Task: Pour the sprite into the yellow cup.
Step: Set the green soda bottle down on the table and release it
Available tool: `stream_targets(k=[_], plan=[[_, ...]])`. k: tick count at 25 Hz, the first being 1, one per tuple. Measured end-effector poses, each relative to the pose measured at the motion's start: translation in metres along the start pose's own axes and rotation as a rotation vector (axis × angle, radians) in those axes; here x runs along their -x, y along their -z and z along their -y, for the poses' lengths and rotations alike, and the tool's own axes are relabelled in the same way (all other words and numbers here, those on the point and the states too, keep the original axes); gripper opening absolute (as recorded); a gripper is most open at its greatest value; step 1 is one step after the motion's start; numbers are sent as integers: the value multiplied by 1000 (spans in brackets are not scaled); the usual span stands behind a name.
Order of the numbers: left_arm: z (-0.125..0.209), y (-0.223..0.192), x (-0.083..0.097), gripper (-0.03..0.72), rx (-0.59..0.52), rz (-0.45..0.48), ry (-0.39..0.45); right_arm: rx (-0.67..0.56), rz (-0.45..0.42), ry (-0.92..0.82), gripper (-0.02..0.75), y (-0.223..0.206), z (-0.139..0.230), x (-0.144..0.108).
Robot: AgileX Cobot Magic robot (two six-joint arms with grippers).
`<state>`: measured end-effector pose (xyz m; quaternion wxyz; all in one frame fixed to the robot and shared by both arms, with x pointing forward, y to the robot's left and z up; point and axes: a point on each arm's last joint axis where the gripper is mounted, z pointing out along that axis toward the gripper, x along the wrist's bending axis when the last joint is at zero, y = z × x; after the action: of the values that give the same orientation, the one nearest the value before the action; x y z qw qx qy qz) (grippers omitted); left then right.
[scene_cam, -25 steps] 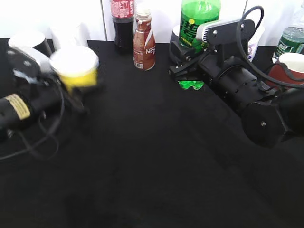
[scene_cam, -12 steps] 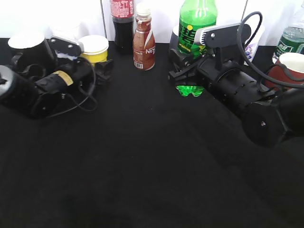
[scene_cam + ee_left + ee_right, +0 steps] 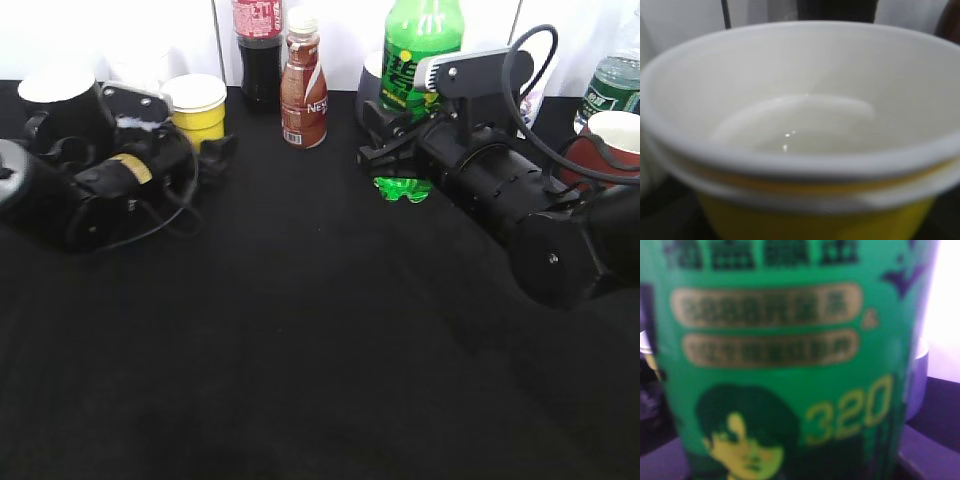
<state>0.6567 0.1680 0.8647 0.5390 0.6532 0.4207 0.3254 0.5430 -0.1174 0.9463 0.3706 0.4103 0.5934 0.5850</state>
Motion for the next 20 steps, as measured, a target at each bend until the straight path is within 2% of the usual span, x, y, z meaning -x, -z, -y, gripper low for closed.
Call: stream_targets(k=[2, 4, 9, 11, 13, 17, 20], plan=[[-3, 13, 2, 601, -19, 0, 4, -4, 73, -28, 430, 0, 0, 7], [-3, 47, 8, 596, -79, -1, 13, -15, 185, -38, 430, 1, 1, 21], [-20, 115, 20, 582, -129, -6, 14, -10, 368, -26, 430, -18, 23, 78], [-39, 131, 23, 580, -152, -15, -5, -12, 378, -16, 430, -34, 36, 85], [-55, 141, 29, 579, -171, -14, -25, -1, 348, 3, 430, -51, 46, 83], [-63, 148, 34, 579, -201, 6, -68, 48, 342, 11, 442, -70, 52, 83], [-63, 148, 34, 577, -204, 5, -71, 34, 340, 18, 607, -71, 53, 83]])
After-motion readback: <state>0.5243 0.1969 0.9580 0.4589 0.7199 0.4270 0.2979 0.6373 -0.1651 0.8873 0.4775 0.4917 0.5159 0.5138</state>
